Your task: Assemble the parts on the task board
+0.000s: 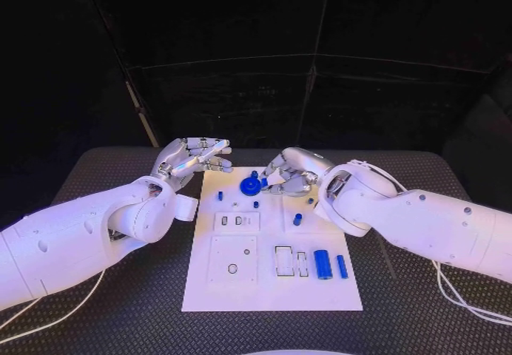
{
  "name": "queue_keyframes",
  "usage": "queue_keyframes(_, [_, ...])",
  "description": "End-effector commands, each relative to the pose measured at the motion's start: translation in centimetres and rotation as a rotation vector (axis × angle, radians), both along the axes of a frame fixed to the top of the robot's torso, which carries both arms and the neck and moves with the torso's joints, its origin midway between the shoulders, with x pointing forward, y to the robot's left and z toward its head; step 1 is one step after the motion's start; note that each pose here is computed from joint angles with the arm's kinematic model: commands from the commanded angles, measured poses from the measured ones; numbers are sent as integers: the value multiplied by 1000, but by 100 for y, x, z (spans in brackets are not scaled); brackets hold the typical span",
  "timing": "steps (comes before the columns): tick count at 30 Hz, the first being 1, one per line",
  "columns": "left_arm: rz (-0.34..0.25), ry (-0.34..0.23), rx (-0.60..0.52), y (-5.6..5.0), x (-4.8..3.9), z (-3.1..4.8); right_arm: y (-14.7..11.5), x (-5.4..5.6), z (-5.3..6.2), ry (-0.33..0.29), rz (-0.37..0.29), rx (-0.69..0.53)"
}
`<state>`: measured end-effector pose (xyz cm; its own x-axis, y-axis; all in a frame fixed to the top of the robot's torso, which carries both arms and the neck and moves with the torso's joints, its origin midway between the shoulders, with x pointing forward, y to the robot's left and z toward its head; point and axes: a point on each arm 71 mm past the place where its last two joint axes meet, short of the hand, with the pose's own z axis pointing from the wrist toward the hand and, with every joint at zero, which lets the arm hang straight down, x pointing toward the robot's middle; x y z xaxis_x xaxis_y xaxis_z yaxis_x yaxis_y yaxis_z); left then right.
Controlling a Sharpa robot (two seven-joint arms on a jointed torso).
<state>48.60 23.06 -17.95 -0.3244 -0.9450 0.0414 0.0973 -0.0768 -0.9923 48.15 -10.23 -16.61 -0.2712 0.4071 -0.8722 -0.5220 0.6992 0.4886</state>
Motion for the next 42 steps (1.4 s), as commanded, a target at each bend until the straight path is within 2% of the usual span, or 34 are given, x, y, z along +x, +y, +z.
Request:
queue_keyframes(1, [-13,-6,-3,-13,7,11,72,2,-73,-36,-60,-75])
queue_keyframes(10, [-6,-5,0,0,15,7,362,-132,-328,-17,-46,-114])
queue_keyframes(15, [-1,-6,1,12,18,7,468,-198,-428,-19,-29,-131])
queue_keyframes(26, [-3,-5,0,0,26,1,573,-257,-529,-11,-5,-164])
queue_keyframes(42, [-6,-3,0,-11,31,-3,587,-267,-622,3,1,-208])
